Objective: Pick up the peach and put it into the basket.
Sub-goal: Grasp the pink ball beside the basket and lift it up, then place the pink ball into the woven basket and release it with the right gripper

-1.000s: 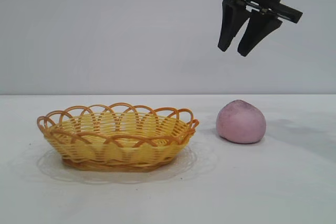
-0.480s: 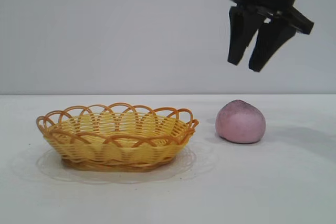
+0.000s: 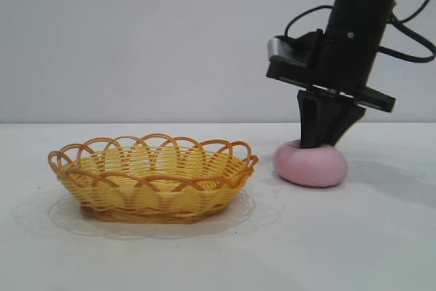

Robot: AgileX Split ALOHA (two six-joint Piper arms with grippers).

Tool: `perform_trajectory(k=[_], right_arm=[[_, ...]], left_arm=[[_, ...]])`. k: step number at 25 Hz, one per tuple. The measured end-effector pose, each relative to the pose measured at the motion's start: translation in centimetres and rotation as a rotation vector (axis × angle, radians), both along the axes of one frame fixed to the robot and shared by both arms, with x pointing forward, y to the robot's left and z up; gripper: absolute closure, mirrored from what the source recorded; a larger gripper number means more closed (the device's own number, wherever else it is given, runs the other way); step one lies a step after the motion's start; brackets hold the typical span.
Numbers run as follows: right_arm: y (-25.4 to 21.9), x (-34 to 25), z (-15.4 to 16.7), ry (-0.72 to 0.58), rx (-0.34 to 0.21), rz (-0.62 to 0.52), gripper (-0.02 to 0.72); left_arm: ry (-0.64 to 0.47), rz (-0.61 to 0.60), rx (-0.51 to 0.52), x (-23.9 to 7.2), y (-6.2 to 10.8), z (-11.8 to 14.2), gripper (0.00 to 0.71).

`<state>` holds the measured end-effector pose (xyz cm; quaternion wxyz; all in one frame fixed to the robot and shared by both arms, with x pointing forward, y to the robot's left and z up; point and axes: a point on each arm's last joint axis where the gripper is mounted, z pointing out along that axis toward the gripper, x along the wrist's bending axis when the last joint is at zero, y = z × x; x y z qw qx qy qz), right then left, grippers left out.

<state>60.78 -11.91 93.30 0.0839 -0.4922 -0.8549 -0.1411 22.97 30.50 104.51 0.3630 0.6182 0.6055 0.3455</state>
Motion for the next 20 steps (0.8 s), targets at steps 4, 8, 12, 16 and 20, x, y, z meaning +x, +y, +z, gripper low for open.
perform_trajectory(k=[4, 8, 12, 16, 20], right_arm=[[3.2, -2.8, 5.8, -0.141, 0.069, 0.126, 0.703], [7.3, -6.4, 8.1, -0.175, 0.127, 0.27, 0.703], [9.9, -7.9, 5.4, -0.11, 0.103, 0.348, 0.703], [11.2, -7.6, 1.6, -0.072, 0.071, 0.351, 0.703], [11.4, -7.2, 0.1, -0.074, 0.062, 0.338, 0.648]], left_arm=[[0.0, 0.014, 0.0, 0.0, 0.0, 0.0, 0.399], [0.0, 0.054, 0.0, 0.0, 0.0, 0.0, 0.399], [0.0, 0.058, 0.0, 0.0, -0.1, 0.0, 0.399], [0.0, 0.059, 0.001, 0.0, 0.0, 0.0, 0.399], [0.0, 0.059, 0.001, 0.0, 0.0, 0.0, 0.399]])
